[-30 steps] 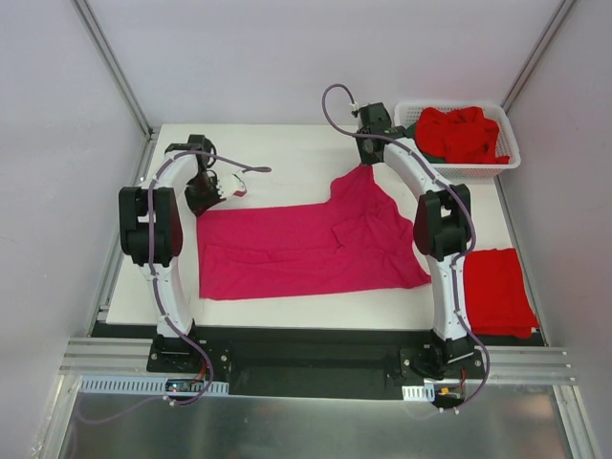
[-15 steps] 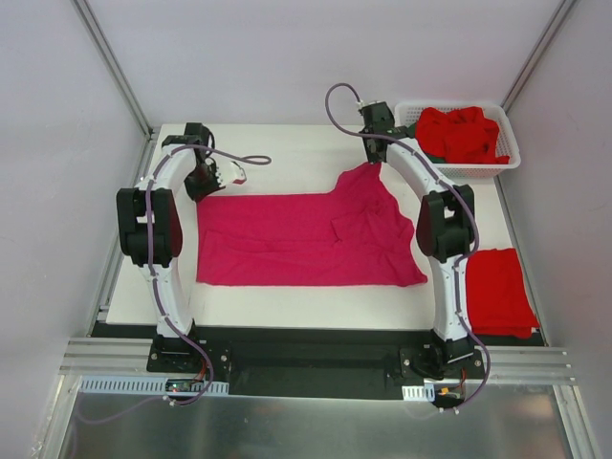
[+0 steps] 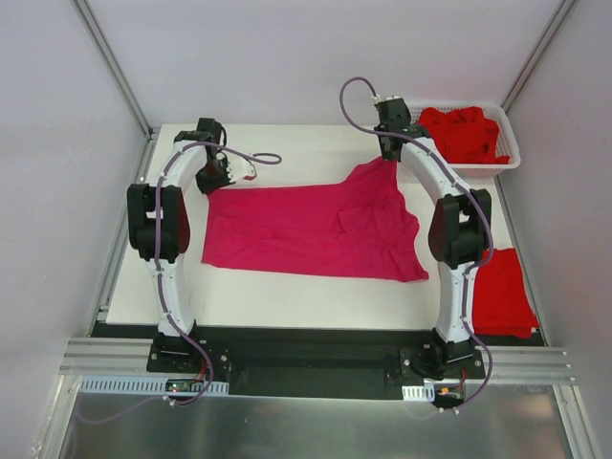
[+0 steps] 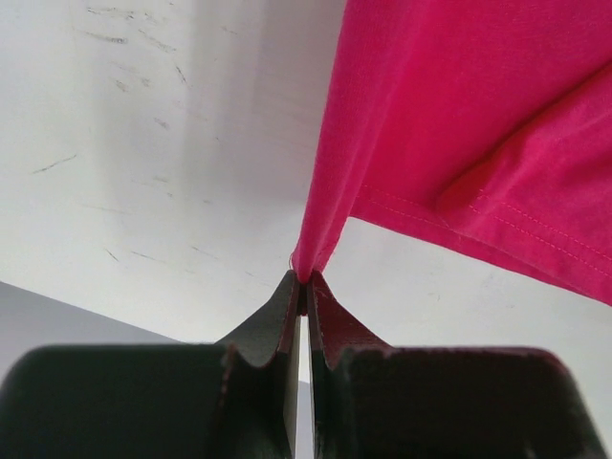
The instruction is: Fold and stack the t-shirts
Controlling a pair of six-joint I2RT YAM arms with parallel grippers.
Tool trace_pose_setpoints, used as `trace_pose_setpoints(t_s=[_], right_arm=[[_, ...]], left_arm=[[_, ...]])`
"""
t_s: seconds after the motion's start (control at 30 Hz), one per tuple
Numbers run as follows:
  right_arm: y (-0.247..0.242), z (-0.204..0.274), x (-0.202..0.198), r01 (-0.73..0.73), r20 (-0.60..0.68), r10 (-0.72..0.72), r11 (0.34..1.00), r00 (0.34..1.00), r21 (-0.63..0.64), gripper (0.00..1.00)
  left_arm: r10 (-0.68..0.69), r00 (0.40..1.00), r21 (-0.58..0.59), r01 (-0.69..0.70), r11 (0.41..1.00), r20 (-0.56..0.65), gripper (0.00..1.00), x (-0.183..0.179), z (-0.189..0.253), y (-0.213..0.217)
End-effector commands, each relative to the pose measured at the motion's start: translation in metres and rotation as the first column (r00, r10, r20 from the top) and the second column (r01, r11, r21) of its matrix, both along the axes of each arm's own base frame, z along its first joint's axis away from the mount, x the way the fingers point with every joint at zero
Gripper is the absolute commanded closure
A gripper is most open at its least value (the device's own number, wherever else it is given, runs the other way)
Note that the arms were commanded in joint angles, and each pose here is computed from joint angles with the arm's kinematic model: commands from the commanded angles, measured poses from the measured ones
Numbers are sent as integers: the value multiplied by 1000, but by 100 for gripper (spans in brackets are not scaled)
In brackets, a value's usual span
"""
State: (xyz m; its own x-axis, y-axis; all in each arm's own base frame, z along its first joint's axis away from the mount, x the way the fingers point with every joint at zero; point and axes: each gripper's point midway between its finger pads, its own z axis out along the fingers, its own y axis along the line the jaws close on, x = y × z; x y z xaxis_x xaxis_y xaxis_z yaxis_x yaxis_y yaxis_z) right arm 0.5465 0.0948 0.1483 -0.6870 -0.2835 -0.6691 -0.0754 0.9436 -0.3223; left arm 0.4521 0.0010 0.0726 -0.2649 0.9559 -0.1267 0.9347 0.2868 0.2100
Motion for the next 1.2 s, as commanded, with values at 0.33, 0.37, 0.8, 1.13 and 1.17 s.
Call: trace_pose_setpoints(t_s=[0.33, 0.37, 0.8, 1.13, 1.17], right_arm=[[17, 42, -19, -47, 65, 42, 996, 997, 75, 99], [18, 43, -21, -49, 62, 44, 996, 997, 75, 99], [22, 74, -54, -67, 64, 64, 997, 996, 45, 99], [20, 73, -95, -57, 29, 56, 998, 998, 27, 99], [20, 74, -97, -57, 31, 56, 998, 998, 30, 99]], left_arm=[[-16, 999, 5, 16, 1000, 30, 100, -12, 23, -1], [-17, 1000, 7, 17, 1000, 23, 100, -15, 21, -1], [-18, 998, 9, 17, 1000, 54, 100, -33, 38, 1], [-16, 999, 6, 15, 1000, 44, 100, -45, 37, 2], [-14, 999, 6, 14, 1000, 40, 100, -48, 36, 2]])
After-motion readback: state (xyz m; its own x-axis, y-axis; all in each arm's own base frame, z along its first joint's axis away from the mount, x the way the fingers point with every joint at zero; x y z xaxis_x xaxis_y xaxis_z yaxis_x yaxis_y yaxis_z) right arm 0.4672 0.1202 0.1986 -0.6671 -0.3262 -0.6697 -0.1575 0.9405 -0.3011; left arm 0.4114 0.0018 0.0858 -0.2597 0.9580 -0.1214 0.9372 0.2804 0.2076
